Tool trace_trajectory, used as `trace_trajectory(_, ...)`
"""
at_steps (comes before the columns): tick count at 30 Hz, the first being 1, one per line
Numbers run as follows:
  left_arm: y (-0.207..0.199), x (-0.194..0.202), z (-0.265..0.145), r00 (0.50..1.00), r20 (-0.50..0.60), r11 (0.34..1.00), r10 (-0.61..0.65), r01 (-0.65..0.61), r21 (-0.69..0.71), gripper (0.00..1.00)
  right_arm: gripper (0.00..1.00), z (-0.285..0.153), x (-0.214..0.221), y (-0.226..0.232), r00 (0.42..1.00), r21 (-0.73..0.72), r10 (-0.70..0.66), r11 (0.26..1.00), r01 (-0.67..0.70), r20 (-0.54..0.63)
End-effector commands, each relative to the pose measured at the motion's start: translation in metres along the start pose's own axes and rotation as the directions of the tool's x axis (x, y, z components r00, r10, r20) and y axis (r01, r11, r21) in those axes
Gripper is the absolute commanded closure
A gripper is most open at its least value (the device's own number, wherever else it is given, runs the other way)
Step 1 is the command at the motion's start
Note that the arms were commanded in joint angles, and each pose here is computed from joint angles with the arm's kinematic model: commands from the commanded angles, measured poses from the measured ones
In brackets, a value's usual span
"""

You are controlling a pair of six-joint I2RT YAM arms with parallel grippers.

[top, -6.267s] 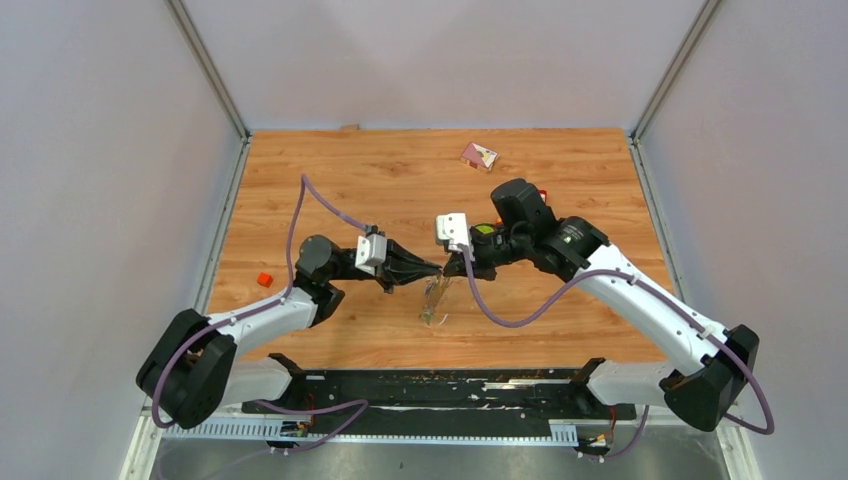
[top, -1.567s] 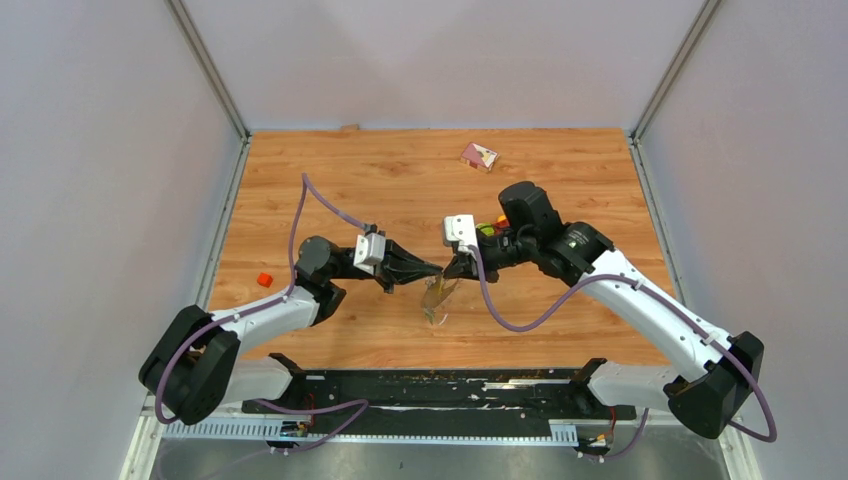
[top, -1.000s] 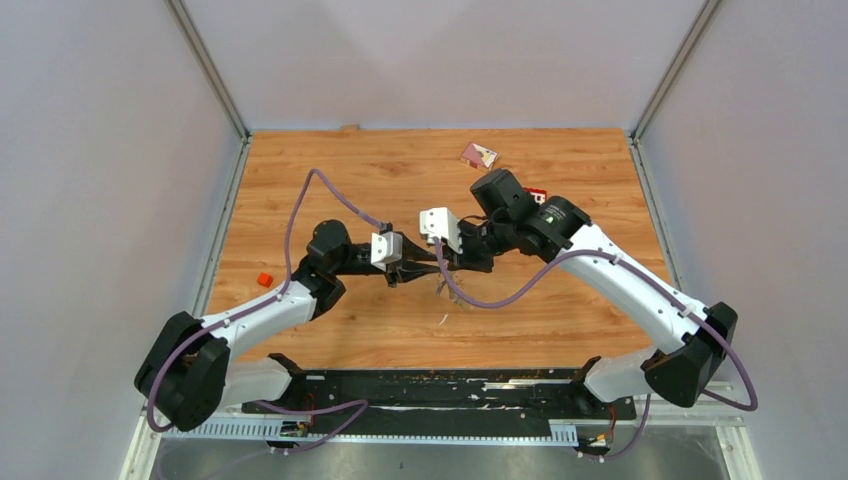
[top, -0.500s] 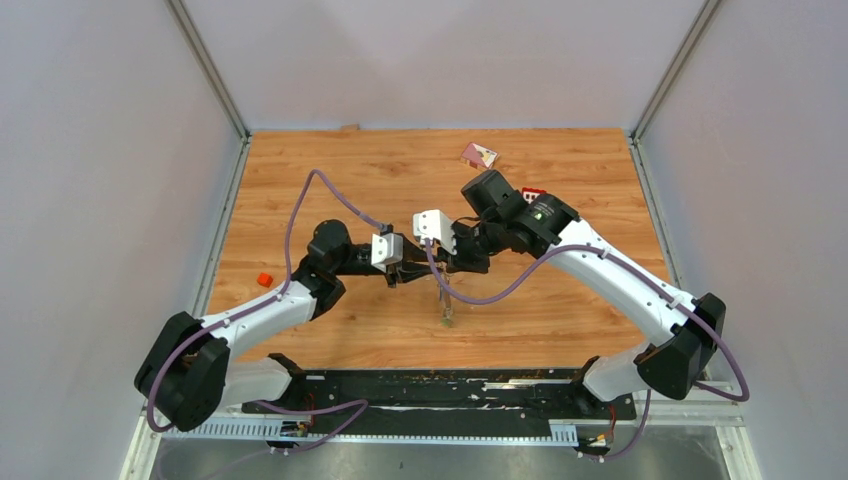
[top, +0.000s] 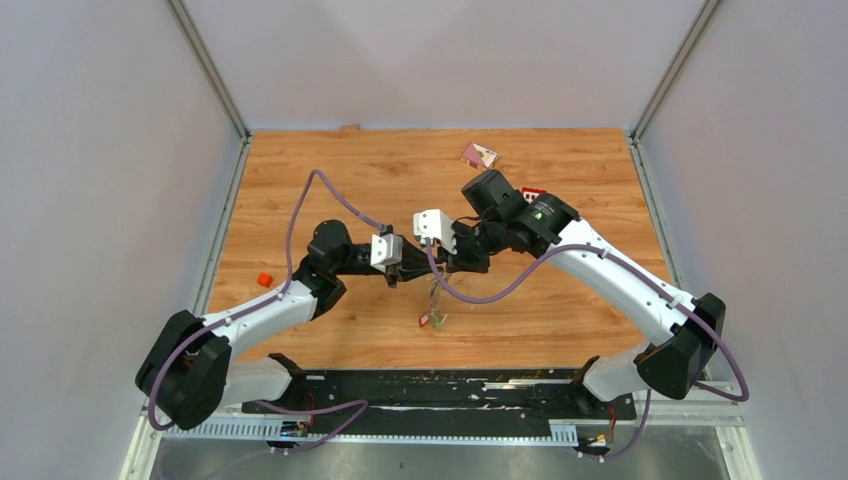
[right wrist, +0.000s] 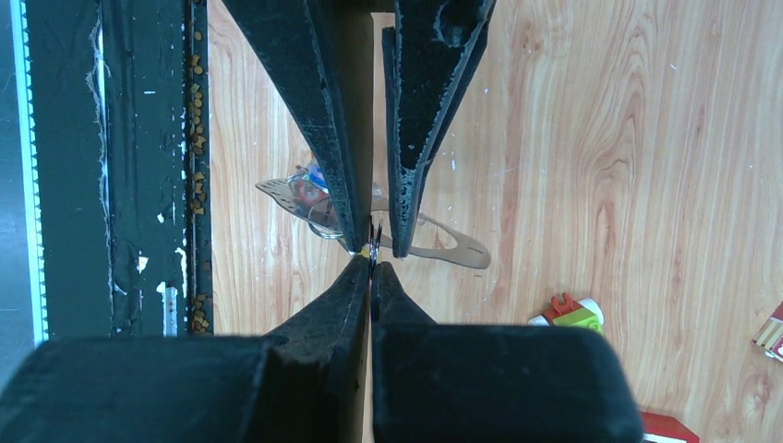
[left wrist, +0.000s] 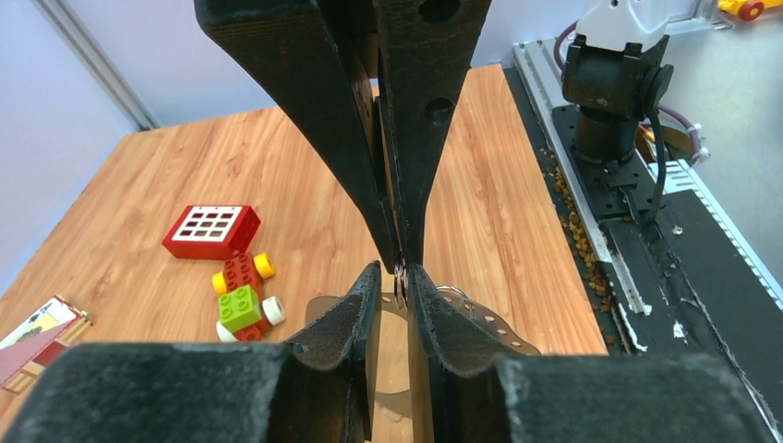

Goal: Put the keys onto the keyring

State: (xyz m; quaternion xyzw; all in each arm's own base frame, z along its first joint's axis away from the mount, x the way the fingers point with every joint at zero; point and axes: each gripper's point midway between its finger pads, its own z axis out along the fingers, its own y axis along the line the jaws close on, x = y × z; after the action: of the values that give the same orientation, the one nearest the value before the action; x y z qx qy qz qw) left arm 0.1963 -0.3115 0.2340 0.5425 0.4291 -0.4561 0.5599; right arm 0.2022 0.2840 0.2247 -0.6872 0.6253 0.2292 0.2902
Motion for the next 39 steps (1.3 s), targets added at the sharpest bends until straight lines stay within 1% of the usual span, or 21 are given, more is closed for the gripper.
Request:
trace_trajectory(1,0.001,-0.008,0.005,0.999,0.016,0.999,0.028,-0.029,0.022,0.79,1.00,-0.010,-0.023,-0.003,0.996,0.026,-0.043,0.999,0.041,0.079)
trace_trajectory(6,0.000,-0.008,0.006,1.000,0.015,0.999,0.024,-0.025,0.031,0.85,1.00,-0.008,-0.022,-0.002,0.996,0.022,-0.041,0.999,0.039,0.079)
trace_trajectory(9,-0.001,-0.008,0.006,1.000,0.015,0.999,0.021,-0.021,0.037,0.93,1.00,-0.008,-0.022,-0.002,0.996,0.019,-0.038,0.999,0.037,0.081)
trace_trajectory(10,-0.001,-0.009,0.007,1.000,0.016,0.999,0.021,-0.021,0.040,0.98,1.00,-0.008,-0.023,-0.002,0.996,0.019,-0.039,0.999,0.037,0.083)
trace_trajectory(11,-0.001,-0.008,0.007,1.000,0.015,0.999,0.018,-0.019,0.040,1.00,1.00,-0.007,-0.023,-0.002,0.996,0.019,-0.038,0.999,0.036,0.083)
trace_trajectory(15,-0.002,-0.008,0.006,1.000,0.018,0.999,0.007,-0.008,0.032,1.00,0.99,-0.007,-0.022,-0.003,0.996,0.031,-0.037,0.999,0.034,0.086)
trace_trajectory(16,-0.002,-0.010,0.005,1.000,0.026,1.000,0.006,-0.006,0.022,1.00,0.96,-0.008,-0.021,-0.004,0.996,0.039,-0.035,0.999,0.032,0.084)
trace_trajectory(17,-0.002,-0.012,0.004,0.999,0.036,1.000,0.009,-0.009,0.016,1.00,0.90,-0.008,-0.020,-0.005,0.996,0.049,-0.034,0.998,0.030,0.082)
trace_trajectory(19,-0.003,-0.016,0.002,0.998,0.058,1.000,0.020,-0.020,0.005,1.00,0.82,-0.011,-0.016,-0.006,0.996,0.065,-0.024,0.998,0.018,0.085)
trace_trajectory(22,-0.005,-0.021,0.001,0.996,0.087,1.000,0.026,-0.026,-0.002,1.00,0.71,-0.015,-0.010,-0.006,0.994,0.072,-0.006,0.997,-0.002,0.110)
trace_trajectory(23,-0.006,-0.022,0.001,0.995,0.094,1.000,0.024,-0.024,-0.003,1.00,0.67,-0.016,-0.010,-0.005,0.993,0.071,-0.003,0.997,-0.005,0.121)
trace_trajectory(25,-0.007,-0.025,0.000,0.994,0.108,1.000,0.018,-0.018,-0.004,1.00,0.64,-0.017,-0.008,-0.001,0.990,0.058,0.004,0.998,-0.013,0.142)
trace_trajectory(29,-0.009,-0.030,0.000,0.991,0.133,1.000,0.016,-0.016,0.002,1.00,0.64,-0.014,-0.006,0.007,0.984,0.024,0.012,1.000,-0.017,0.175)
trace_trajectory(39,-0.013,-0.033,-0.001,0.988,0.153,1.000,0.015,-0.018,0.013,1.00,0.76,-0.009,-0.013,0.018,0.964,-0.039,0.000,0.999,0.011,0.267)
